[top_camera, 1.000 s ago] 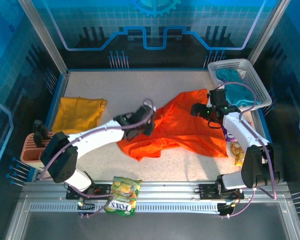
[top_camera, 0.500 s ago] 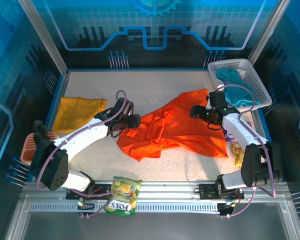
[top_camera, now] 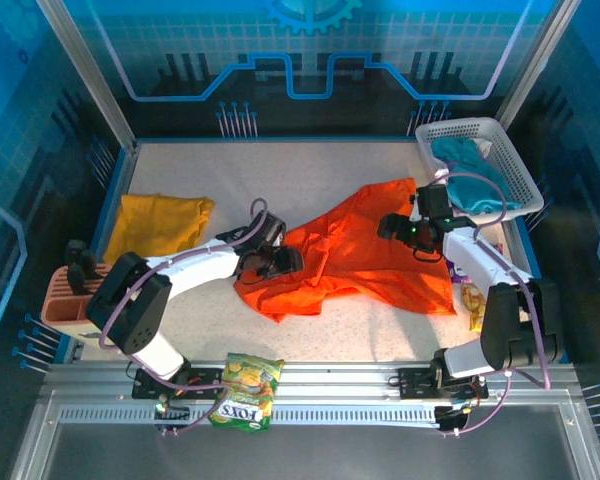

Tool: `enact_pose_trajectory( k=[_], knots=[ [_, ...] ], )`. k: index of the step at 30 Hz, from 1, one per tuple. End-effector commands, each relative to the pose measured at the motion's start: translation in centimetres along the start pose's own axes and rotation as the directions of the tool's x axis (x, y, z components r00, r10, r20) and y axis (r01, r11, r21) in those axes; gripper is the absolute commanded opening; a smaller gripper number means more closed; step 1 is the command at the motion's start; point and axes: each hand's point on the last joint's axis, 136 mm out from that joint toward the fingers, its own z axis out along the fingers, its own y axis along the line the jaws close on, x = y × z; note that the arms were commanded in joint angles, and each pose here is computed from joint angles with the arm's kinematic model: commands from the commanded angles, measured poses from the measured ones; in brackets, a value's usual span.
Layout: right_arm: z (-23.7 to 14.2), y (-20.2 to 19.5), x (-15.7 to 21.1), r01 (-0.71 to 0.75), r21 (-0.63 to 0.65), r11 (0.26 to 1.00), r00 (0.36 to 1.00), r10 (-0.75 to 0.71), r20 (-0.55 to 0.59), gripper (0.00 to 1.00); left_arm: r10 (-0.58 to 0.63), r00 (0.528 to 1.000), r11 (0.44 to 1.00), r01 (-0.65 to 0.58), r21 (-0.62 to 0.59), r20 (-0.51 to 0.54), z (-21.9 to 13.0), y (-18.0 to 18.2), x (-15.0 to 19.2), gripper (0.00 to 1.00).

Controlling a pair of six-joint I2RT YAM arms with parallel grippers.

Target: Fold and stack the t-shirts

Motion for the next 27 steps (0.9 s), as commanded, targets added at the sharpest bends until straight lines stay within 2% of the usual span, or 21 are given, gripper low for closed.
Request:
enact_pose_trajectory(
  k=[1,8,15,21,24,27],
  knots=[
    [0.2,0.0,-0.2,-0.028,-0.019,0.999,1.000,0.028,-0.004,0.90,-0.040,0.999,0.999,0.040,-0.009,-0.027,0.9,0.2,1.4,0.47],
    [0.5,0.0,-0.1,-0.029,-0.023,0.999,1.000,0.028,-0.014,0.89,-0.045,0.998,0.998,0.043,-0.051,-0.048,2.4,0.6,2.1,0.40],
    [0.4,-0.1,0.0,-0.028,-0.020,0.999,1.000,0.028,-0.011,0.89,-0.012,1.000,0.992,0.010,-0.123,-0.011,1.7,1.6,1.4,0.41],
    [0.7,-0.1,0.3,-0.033,-0.028,0.999,0.999,0.032,-0.021,0.89,-0.010,1.000,0.994,0.008,-0.107,-0.019,2.6,1.1,1.2,0.39],
    [0.6,-0.2,0.4,-0.027,-0.025,0.999,1.000,0.027,-0.007,0.89,0.004,1.000,0.994,-0.005,-0.113,-0.015,2.8,0.6,0.9,0.35],
    [0.9,-0.3,0.3,-0.028,-0.026,0.999,1.000,0.027,-0.005,0.89,0.035,0.999,0.991,-0.034,-0.131,0.005,2.2,0.2,0.2,0.18]
  ],
)
